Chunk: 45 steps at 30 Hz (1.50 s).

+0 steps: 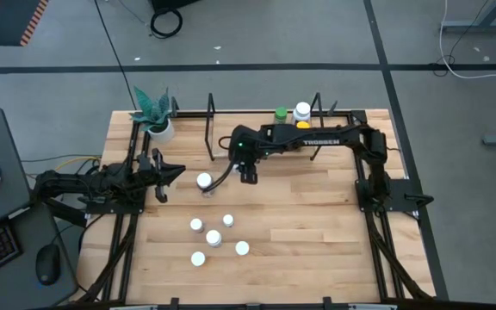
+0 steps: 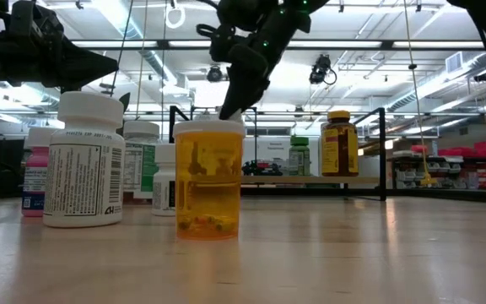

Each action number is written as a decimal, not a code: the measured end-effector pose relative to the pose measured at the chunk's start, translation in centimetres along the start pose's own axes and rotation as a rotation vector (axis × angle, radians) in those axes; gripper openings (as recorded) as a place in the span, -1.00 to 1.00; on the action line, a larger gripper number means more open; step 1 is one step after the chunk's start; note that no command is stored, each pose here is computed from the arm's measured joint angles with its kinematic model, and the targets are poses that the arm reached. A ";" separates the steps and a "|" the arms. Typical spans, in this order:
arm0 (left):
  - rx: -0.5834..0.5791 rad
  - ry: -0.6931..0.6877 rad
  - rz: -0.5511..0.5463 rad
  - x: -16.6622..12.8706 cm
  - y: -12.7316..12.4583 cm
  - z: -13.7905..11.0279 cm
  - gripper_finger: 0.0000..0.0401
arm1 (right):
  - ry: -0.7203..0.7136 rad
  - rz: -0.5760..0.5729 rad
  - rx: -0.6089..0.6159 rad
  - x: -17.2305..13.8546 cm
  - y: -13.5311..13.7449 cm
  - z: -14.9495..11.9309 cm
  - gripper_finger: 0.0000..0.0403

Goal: Pick and place medicine bottles onto shelf by color
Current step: Put the white medicine bottle on the shelf

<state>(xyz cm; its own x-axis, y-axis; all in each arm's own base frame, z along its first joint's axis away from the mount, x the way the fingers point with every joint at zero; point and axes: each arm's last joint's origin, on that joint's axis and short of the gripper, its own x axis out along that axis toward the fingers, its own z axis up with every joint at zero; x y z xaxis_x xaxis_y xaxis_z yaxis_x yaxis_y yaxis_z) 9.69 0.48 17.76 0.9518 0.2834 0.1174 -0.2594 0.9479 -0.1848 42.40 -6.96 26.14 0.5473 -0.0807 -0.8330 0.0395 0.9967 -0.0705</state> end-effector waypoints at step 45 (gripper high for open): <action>0.000 -0.001 -0.001 0.0 0.0 0.0 -0.81 | 0.118 -0.387 0.352 -2.0 -5.8 -7.4 0.01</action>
<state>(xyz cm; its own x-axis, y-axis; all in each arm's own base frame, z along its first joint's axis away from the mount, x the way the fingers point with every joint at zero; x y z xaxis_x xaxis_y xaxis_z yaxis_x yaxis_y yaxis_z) 9.69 0.48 17.77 0.9518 0.2830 0.1184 -0.2588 0.9480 -0.1851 34.84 -12.65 24.14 0.3400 -0.4221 -0.8404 0.5087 0.8341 -0.2132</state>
